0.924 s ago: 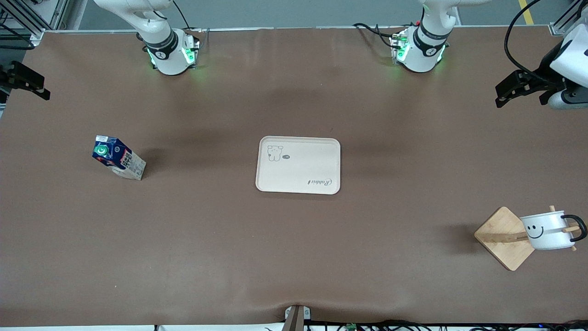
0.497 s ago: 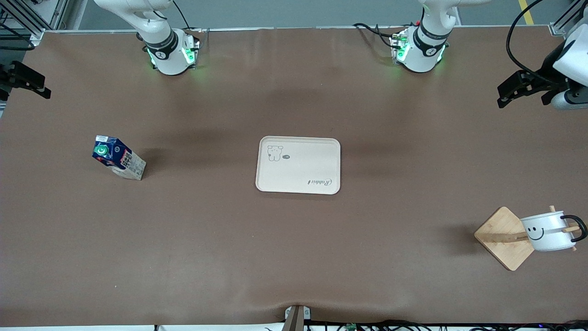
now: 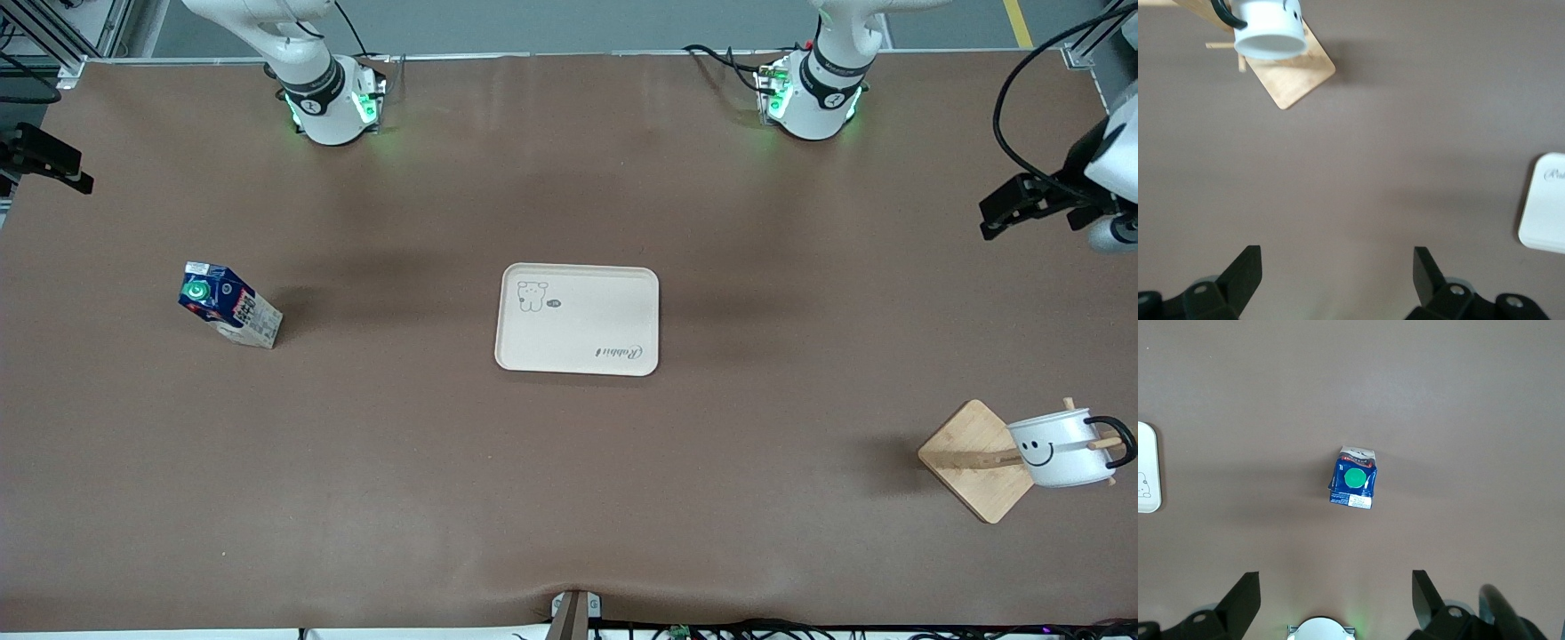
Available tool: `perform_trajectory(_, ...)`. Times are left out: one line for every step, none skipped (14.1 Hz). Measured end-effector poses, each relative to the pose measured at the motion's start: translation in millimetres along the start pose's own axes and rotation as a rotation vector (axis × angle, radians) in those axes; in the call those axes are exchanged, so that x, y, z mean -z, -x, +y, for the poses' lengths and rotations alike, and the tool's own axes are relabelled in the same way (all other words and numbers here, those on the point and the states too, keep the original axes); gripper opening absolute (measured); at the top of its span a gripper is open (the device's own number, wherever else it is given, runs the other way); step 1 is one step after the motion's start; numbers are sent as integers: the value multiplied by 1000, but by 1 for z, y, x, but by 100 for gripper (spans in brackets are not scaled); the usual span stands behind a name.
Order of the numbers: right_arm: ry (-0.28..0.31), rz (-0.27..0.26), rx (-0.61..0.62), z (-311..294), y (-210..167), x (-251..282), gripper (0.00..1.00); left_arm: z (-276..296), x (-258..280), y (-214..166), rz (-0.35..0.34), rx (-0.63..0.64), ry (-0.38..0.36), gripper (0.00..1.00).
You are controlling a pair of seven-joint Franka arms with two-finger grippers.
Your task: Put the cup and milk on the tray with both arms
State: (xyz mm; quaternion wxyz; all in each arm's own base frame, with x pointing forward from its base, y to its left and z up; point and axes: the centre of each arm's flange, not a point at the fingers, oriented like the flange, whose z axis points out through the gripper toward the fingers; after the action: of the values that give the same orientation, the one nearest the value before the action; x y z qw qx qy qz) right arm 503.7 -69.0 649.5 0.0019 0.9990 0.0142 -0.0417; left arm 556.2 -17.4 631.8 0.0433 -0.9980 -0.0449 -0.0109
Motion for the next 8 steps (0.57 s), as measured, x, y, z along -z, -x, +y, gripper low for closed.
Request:
perform_trajectory(0, -4, -1, 0, -2, -2, 100, -6, -8, -7, 14, 19, 3, 100)
perform_trajectory(-1, -15, -2, 1, -5, -7, 100, -10, -18, -13, 28, 54, 5, 100)
perform_trajectory(-1, -28, -3, 2, -11, -14, 100, -12, -30, -19, 42, 100, 9, 100)
perform_trajectory(-2, -39, -5, 4, -17, -21, 100, -12, -44, -24, 57, 146, 14, 100)
perform_trajectory(-2, -53, -8, 6, -23, -29, 100, -10, -58, -29, 80, 183, 21, 100)
perform_trajectory(-3, -67, -11, 8, -28, -36, 100, -8, -72, -33, 109, 217, 30, 100)
perform_trajectory(-4, -78, -13, 9, -33, -42, 100, -6, -87, -36, 137, 250, 41, 100)
perform_trajectory(-5, -90, -14, 10, -36, -47, 100, -5, -102, -37, 158, 275, 50, 100)
